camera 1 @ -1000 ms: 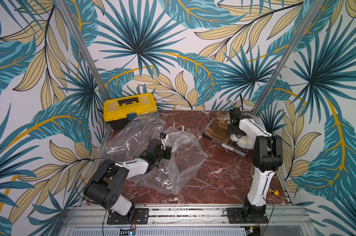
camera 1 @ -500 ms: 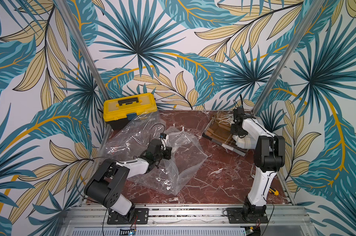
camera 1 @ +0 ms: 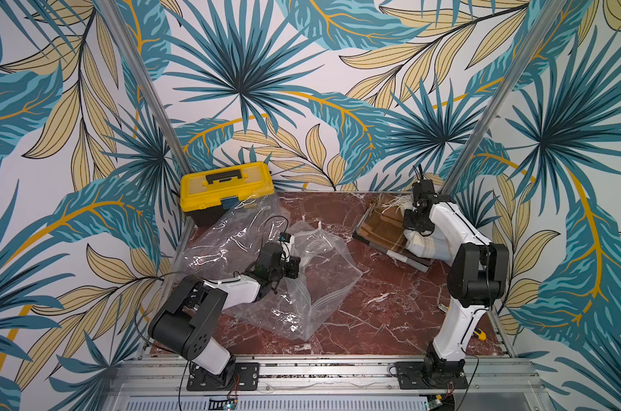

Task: Take the blanket out of the vacuum bag
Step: Place the blanket at the corner of the board.

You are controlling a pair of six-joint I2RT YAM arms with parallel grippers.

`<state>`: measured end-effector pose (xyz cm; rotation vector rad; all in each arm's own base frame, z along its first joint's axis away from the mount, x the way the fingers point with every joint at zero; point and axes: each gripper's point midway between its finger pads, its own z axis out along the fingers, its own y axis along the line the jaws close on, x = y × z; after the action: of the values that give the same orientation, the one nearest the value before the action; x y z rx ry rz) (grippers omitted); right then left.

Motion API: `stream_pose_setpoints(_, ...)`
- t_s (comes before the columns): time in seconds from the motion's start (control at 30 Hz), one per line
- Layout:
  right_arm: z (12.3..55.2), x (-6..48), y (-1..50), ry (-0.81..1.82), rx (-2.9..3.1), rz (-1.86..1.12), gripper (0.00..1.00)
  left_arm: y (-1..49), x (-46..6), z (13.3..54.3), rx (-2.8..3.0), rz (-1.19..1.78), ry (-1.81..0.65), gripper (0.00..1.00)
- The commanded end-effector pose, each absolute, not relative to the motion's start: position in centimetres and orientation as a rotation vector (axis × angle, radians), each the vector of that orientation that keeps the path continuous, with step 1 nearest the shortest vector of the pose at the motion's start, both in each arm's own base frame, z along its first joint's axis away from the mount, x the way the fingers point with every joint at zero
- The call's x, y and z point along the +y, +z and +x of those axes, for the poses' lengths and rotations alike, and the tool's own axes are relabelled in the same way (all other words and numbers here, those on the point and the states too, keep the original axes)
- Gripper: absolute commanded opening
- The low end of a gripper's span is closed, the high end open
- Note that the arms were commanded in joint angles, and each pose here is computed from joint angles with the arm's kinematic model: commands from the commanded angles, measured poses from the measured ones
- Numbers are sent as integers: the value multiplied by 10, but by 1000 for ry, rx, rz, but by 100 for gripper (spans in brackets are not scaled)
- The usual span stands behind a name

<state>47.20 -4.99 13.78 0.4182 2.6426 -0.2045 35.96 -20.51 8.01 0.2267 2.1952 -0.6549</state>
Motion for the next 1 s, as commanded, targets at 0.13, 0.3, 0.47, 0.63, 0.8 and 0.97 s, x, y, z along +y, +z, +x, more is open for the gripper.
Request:
stream_pose_setpoints(0.13,475,-30,186,-39,2579,412,0,83,-208,363,2176,228,-676,0)
stream_pose_setpoints(0.3,479,-30,199,-33,2549,404,0,81,-208,362,2178,228,-678,0)
stream_pose_setpoints(0.47,499,-17,214,83,2500,384,0,81,-209,363,2177,228,-683,0)
stream_pose_setpoints(0.63,519,2,229,248,2453,395,0,80,-208,362,2182,231,-676,0)
stream_pose_setpoints(0.8,530,15,232,316,2442,401,0,80,-207,362,2186,235,-663,0)
stream_pose_setpoints(0.97,535,31,225,347,2462,385,0,83,-208,364,2183,239,-659,0)
